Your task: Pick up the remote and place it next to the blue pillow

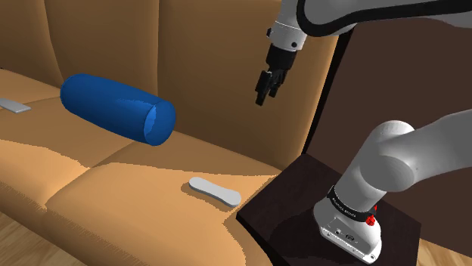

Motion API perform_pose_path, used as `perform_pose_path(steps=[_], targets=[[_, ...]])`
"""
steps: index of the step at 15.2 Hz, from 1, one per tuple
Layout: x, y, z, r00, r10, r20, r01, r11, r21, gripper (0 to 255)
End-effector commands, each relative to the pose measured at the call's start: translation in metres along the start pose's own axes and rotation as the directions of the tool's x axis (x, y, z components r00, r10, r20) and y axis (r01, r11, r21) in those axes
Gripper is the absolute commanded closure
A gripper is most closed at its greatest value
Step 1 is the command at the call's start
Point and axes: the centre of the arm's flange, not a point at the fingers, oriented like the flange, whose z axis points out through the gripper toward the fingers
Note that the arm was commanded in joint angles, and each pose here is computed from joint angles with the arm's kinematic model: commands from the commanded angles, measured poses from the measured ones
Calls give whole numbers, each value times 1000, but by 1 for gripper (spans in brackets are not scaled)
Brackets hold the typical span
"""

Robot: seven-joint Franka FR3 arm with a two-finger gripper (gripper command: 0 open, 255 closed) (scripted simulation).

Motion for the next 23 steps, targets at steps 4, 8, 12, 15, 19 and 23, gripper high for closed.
perform_pose_path(steps=[4,8,12,15,19,23], targets=[[15,-24,62,999,-35,17,35,999,3,0],[24,-42,112,997,-63,32,63,998,5,0],[32,-61,161,995,-91,47,91,996,8,0],[37,-75,198,992,-112,58,112,994,11,0],[42,-94,247,988,-140,72,139,990,14,0],[46,-113,296,982,-168,87,167,986,18,0]])
